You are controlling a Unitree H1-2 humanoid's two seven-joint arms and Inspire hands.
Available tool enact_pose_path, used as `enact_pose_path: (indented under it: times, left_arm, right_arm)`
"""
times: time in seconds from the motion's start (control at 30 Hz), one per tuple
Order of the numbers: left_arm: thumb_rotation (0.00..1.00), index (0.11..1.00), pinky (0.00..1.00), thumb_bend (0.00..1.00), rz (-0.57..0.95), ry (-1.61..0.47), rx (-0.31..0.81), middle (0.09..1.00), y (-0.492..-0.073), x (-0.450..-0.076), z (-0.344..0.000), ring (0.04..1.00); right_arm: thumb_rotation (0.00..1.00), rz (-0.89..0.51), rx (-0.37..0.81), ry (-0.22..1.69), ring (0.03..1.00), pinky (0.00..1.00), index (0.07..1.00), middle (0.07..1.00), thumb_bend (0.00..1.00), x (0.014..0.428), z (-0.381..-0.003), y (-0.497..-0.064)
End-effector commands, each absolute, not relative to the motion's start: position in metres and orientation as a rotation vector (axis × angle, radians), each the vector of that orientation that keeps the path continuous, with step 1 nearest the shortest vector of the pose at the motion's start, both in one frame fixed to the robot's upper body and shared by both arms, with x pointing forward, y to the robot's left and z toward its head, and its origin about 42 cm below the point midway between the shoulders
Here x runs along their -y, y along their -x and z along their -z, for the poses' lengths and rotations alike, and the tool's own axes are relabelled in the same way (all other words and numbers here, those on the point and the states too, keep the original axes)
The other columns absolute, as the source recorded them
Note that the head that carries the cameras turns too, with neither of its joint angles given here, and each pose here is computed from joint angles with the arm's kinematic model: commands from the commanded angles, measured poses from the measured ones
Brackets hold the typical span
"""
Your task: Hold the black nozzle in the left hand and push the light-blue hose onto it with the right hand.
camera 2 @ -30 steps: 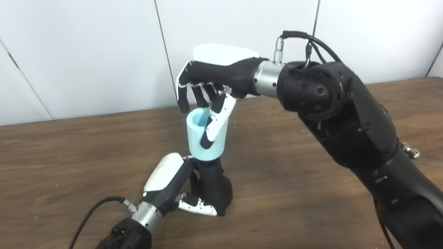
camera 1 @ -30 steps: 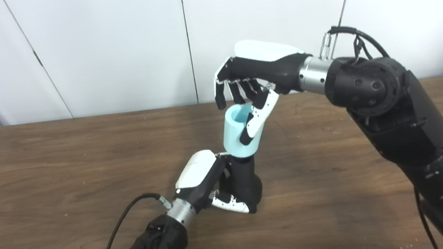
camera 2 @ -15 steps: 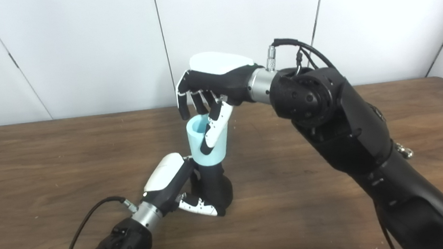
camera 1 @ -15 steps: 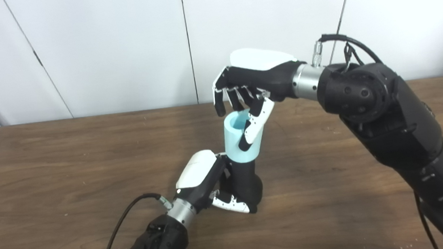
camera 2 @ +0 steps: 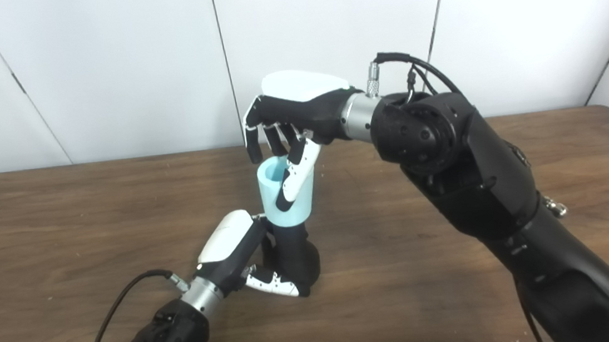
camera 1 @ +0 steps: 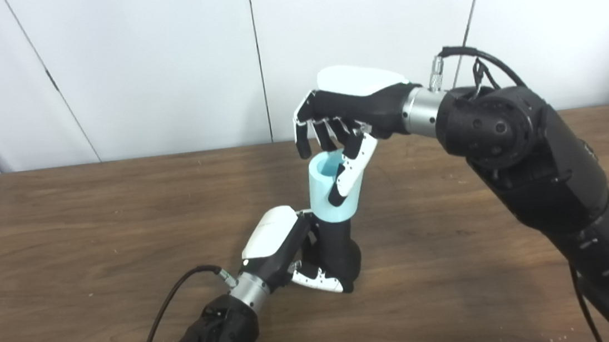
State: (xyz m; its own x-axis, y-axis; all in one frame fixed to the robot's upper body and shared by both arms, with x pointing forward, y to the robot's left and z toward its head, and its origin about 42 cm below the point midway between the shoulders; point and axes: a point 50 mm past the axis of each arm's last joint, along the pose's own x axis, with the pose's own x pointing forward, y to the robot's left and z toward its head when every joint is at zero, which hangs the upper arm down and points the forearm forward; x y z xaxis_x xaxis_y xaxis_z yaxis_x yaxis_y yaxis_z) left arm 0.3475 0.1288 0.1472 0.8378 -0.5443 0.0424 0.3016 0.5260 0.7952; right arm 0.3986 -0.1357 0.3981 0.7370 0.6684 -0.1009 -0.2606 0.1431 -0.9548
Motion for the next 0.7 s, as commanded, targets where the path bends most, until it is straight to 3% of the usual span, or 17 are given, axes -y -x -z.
enact_pose_path:
  times: [0.0,0.27,0.67]
  left_arm:
    - [0.09,0.485,0.44,0.52,0.749,-0.983,-0.057,0.454,-0.306,-0.137,-0.071,0.426]
    - [0.09,0.485,0.43,0.52,0.750,-0.986,-0.054,0.455,-0.306,-0.137,-0.071,0.427]
    - [0.09,0.485,0.43,0.52,0.749,-0.988,-0.060,0.453,-0.306,-0.138,-0.072,0.426]
  right_arm:
    - [0.12,-0.621,0.424,1.292,0.195,0.11,0.483,0.301,0.52,0.140,-0.423,-0.406]
    - [0.13,-0.709,0.272,1.065,0.252,0.18,0.486,0.342,0.52,0.149,-0.416,-0.423]
    - [0.13,-0.714,0.228,1.089,0.261,0.18,0.485,0.352,0.52,0.150,-0.412,-0.427]
